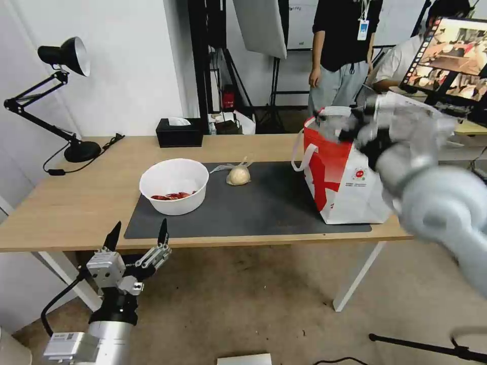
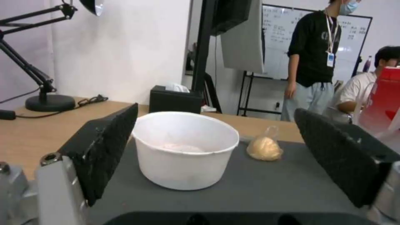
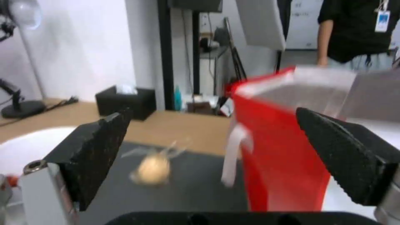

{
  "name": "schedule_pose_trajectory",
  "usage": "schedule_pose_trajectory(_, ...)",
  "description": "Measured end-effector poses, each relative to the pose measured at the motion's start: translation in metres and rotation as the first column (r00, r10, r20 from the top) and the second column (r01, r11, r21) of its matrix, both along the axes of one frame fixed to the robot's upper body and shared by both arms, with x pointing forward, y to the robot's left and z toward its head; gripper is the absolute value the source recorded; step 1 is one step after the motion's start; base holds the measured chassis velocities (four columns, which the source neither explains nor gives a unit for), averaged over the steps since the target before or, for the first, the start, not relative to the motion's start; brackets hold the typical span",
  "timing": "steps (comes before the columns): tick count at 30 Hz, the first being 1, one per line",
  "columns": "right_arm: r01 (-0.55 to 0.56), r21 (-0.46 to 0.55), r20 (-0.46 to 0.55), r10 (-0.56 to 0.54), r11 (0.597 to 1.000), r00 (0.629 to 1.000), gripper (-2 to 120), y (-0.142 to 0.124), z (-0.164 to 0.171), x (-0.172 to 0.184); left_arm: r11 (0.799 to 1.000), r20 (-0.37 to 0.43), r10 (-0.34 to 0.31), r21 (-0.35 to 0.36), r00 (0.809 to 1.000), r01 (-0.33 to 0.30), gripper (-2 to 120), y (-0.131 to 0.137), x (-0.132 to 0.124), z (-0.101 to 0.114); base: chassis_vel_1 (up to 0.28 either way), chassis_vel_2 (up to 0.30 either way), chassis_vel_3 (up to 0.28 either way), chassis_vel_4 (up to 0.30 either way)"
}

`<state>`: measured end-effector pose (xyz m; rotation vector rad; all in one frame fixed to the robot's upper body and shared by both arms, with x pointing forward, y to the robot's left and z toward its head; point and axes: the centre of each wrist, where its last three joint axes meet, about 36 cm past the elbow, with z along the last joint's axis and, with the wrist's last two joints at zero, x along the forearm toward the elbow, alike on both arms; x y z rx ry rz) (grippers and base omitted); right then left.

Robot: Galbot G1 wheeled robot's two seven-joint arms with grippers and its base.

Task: Pick up the trash from the table and place it into the takeout bag.

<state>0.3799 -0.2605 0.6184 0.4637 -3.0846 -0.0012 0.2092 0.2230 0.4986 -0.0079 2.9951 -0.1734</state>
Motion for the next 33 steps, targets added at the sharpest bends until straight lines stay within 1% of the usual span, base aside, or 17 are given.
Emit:
schedule_pose_trajectory(1,0.002,0.005,-0.006,-0.002,1.000,1.000,100,0.000,-0.008,-0.006,1.000,0.001,0.000,0.000,1.000,0.000,100,0.000,0.000,0.000,0.000,0.000,0.000,0.000)
schedule_pose_trajectory(2,0.002,0.009,-0.012,-0.002,1.000,1.000,100,0.000,-0.025,-0.015,1.000,0.003,0.002,0.000,1.000,-0.002,100,0.000,0.000,0.000,0.000,0.000,0.000,0.000)
schedule_pose_trajectory(3,0.001,0.010,-0.014,-0.001,1.000,1.000,100,-0.001,-0.033,-0.019,1.000,0.004,0.003,0.000,1.000,-0.003,100,0.000,0.000,0.000,0.000,0.000,0.000,0.000)
schedule_pose_trajectory(4,0.001,0.010,-0.014,-0.001,1.000,1.000,100,-0.001,-0.033,-0.019,1.000,0.004,0.003,0.000,1.000,-0.003,100,0.000,0.000,0.000,0.000,0.000,0.000,0.000)
schedule_pose_trajectory(5,-0.007,0.010,-0.015,0.007,1.000,1.000,100,-0.003,-0.045,-0.025,1.000,0.004,0.004,0.000,1.000,-0.004,100,0.000,-0.001,0.000,0.000,0.000,0.000,0.000)
schedule_pose_trajectory(7,-0.023,0.010,0.005,0.023,1.000,1.000,100,-0.019,-0.067,-0.045,1.000,0.003,0.005,-0.002,1.000,-0.005,100,-0.001,-0.001,-0.001,0.000,0.000,0.000,0.000)
schedule_pose_trajectory(8,-0.023,0.010,0.005,0.023,1.000,1.000,100,-0.019,-0.067,-0.045,1.000,0.003,0.005,-0.002,1.000,-0.005,100,-0.001,-0.001,-0.001,0.000,0.000,0.000,0.000)
schedule_pose_trajectory(10,-0.028,0.006,-0.006,0.028,1.000,1.000,100,-0.029,-0.090,-0.072,1.000,0.001,0.004,-0.003,1.000,-0.004,100,-0.001,-0.002,-0.001,0.000,0.000,0.000,0.000)
schedule_pose_trajectory(11,-0.028,0.006,-0.006,0.028,1.000,1.000,100,-0.029,-0.090,-0.072,1.000,0.001,0.004,-0.003,1.000,-0.004,100,-0.001,-0.002,-0.001,0.000,0.000,0.000,0.000)
schedule_pose_trajectory(14,0.013,0.010,-0.015,-0.013,1.000,1.000,100,-0.029,-0.117,-0.109,1.000,-0.003,0.000,-0.006,1.000,0.000,100,-0.002,-0.003,-0.002,0.000,0.000,0.000,0.000)
schedule_pose_trajectory(15,0.013,0.010,-0.015,-0.013,1.000,1.000,100,-0.029,-0.117,-0.109,1.000,-0.003,0.000,-0.006,1.000,0.000,100,-0.002,-0.003,-0.002,0.000,0.000,0.000,0.000)
schedule_pose_trajectory(18,0.049,0.014,0.021,-0.049,0.999,0.999,100,-0.026,-0.135,-0.138,1.000,-0.009,-0.006,-0.011,1.000,0.006,100,-0.004,-0.004,-0.002,0.000,0.000,0.000,0.000)
schedule_pose_trajectory(22,0.079,0.023,0.043,-0.080,0.997,0.996,100,-0.023,-0.141,-0.149,1.000,-0.019,-0.012,-0.016,1.000,0.011,100,-0.006,-0.007,-0.004,0.000,0.000,0.000,0.000)
schedule_pose_trajectory(33,0.114,0.055,0.064,-0.117,0.992,0.991,100,-0.018,-0.137,-0.147,1.000,-0.033,-0.018,-0.019,0.999,0.018,100,-0.008,-0.010,-0.005,0.000,0.000,0.000,0.000)
